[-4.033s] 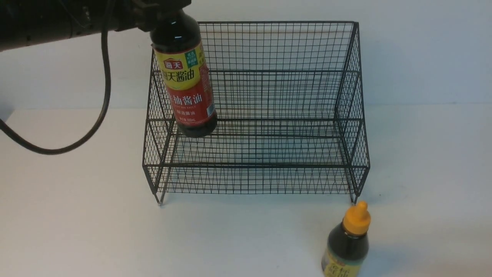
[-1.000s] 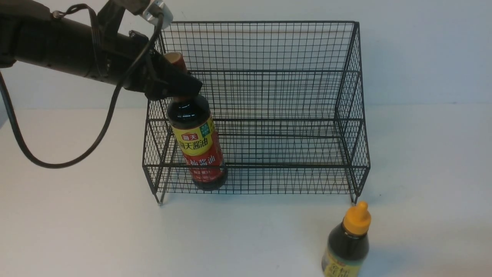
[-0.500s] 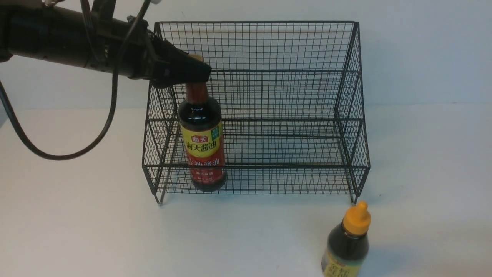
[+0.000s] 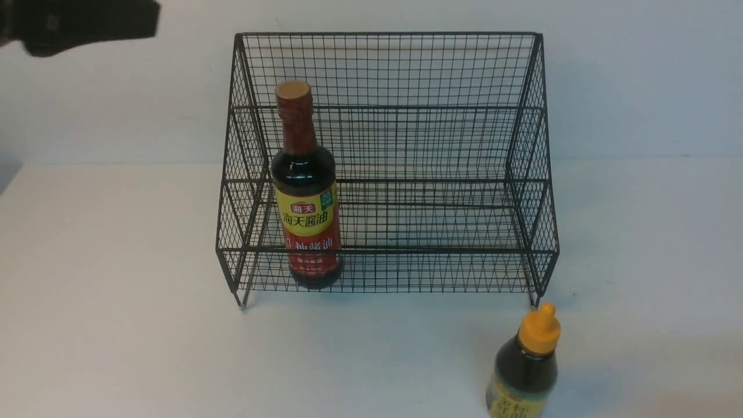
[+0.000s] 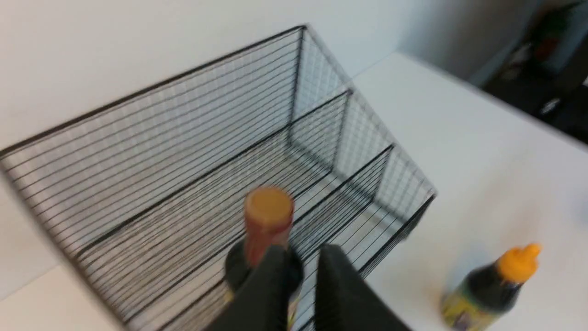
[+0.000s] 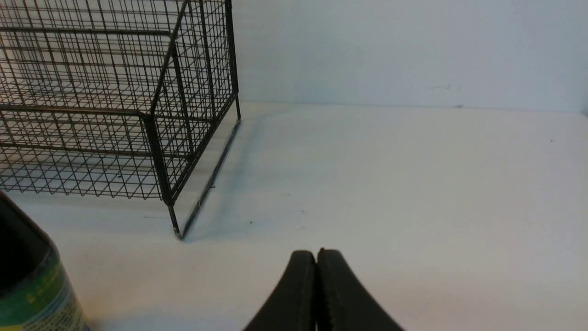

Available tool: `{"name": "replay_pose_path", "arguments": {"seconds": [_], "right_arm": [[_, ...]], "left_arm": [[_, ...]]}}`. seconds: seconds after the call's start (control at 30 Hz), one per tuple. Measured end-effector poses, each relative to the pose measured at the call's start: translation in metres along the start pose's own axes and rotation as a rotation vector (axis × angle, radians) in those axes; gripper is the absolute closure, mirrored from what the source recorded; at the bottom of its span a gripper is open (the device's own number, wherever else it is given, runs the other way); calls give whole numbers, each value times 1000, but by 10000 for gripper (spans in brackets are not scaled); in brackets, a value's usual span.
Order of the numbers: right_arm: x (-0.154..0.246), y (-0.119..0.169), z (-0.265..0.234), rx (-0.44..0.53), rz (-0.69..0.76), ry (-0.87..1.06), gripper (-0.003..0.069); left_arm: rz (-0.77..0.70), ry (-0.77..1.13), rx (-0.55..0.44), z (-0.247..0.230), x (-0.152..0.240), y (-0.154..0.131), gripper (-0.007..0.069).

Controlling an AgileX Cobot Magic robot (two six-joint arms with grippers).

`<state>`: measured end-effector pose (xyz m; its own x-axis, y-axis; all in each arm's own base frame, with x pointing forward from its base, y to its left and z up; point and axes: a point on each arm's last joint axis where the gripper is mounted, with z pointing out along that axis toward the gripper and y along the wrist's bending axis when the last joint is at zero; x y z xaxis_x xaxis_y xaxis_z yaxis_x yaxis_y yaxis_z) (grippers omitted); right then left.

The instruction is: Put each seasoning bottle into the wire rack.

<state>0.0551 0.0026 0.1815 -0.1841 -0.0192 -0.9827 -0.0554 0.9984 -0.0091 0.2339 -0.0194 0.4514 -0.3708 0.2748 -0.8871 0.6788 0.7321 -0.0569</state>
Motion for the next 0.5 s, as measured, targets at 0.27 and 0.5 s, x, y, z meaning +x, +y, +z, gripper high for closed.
{"name": "replay_pose_path", "arguments": {"seconds": [0.27,0.5], "right_arm": [[0,0,0,0,0,0,673],[0,0,0,0,0,0,673]], "left_arm": [[-48,128,-192,-51,50,-68,630],[-188,-19,-156,-36,126,-107,630]]}}
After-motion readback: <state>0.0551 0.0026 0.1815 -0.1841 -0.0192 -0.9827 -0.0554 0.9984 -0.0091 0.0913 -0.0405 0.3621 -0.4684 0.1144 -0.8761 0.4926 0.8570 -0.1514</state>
